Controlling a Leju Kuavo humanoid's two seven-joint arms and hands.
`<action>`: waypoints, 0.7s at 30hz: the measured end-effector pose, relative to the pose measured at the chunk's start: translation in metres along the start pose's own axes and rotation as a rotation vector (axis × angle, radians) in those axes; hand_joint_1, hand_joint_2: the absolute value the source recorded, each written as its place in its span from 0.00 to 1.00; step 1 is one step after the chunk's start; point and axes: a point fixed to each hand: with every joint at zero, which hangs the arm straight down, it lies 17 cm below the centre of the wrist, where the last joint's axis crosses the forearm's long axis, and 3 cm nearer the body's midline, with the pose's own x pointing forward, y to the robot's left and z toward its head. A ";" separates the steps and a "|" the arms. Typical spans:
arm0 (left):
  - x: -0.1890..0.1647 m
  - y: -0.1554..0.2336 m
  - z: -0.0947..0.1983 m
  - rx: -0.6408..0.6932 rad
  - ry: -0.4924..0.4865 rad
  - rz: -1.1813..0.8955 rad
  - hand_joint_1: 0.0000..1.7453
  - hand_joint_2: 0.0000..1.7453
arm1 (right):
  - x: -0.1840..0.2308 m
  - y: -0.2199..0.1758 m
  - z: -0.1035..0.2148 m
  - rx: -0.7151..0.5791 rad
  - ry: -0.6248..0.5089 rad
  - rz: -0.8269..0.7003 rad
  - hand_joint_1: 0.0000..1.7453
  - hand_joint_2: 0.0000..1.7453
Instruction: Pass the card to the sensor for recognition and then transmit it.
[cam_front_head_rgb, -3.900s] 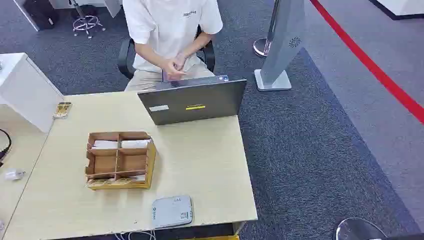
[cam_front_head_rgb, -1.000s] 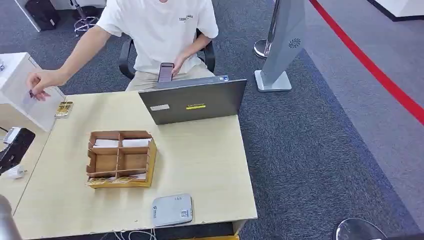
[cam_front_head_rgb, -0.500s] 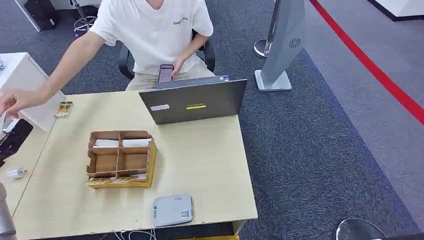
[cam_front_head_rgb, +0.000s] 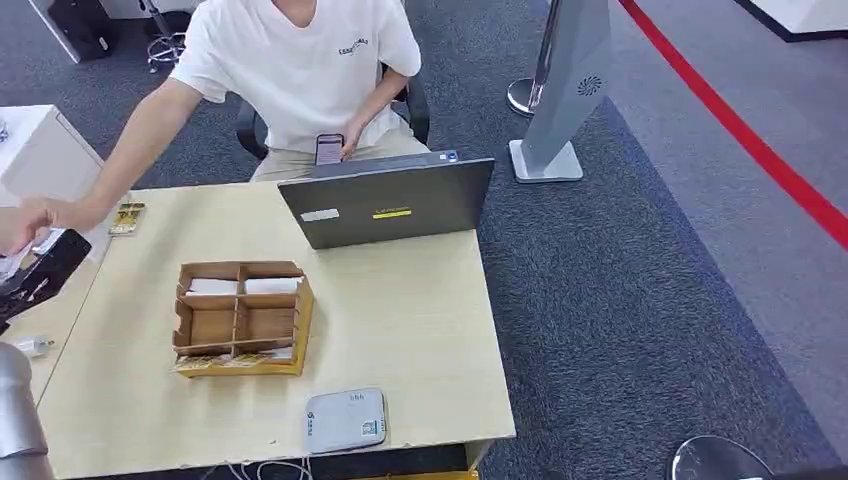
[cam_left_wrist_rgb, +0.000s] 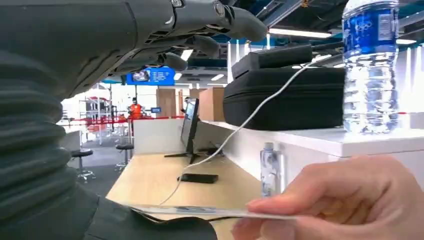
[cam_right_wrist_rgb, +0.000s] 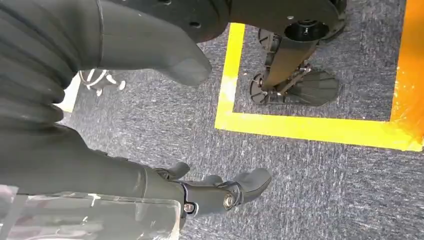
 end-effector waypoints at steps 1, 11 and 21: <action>0.006 -0.001 0.000 -0.003 -0.010 0.003 0.00 1.00 | 0.000 0.000 0.000 0.000 0.000 0.000 0.00 1.00; 0.033 -0.006 0.002 -0.019 -0.056 0.021 0.00 1.00 | -0.001 -0.001 0.000 -0.004 0.001 -0.013 0.00 1.00; 0.066 -0.007 0.008 -0.032 -0.116 0.042 1.00 1.00 | -0.004 -0.005 0.000 -0.014 0.006 -0.016 0.00 1.00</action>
